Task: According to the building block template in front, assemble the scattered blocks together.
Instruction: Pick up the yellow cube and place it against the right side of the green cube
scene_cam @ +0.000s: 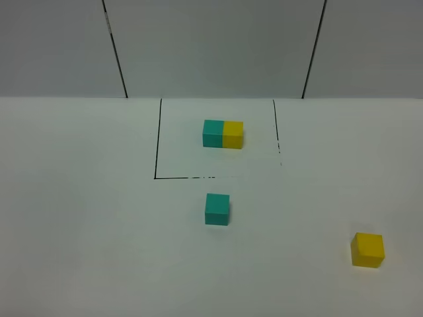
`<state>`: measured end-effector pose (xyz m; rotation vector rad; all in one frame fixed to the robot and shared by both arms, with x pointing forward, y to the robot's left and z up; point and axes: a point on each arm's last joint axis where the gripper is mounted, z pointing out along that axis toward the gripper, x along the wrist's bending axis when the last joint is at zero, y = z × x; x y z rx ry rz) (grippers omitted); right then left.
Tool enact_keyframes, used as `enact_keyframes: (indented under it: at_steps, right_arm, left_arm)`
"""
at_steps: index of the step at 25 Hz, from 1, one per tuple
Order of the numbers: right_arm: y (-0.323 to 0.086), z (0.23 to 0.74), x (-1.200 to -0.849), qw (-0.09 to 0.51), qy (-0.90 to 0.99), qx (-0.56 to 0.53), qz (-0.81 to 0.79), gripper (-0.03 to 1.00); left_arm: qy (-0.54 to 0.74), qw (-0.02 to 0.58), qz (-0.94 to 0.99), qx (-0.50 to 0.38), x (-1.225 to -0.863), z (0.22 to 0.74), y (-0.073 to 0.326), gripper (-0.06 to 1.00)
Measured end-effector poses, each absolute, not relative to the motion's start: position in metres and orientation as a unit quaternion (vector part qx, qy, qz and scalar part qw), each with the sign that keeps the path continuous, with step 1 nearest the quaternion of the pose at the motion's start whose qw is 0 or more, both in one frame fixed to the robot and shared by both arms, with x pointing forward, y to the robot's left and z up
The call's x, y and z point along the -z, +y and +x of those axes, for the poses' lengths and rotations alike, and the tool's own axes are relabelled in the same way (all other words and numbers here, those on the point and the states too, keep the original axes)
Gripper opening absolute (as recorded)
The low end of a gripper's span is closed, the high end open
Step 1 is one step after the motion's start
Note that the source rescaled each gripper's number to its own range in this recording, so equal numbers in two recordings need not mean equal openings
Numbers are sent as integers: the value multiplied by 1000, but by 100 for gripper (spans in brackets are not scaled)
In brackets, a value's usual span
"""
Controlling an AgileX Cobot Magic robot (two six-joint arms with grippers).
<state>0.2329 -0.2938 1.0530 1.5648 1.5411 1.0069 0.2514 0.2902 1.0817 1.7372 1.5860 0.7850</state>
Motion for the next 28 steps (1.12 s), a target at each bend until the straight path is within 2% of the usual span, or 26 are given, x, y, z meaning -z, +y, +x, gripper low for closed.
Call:
enact_keyframes:
  at_steps: [8,28]
  right_arm:
    - [-294,233,-1053,355,596,-390,606,100]
    - [-294,233,-1053,355,596,-390,606,100]
  left_arm:
    - [579,348,656,-336,-1054,232,288,75]
    - [582,349,654,-333,-1046,227,288,72]
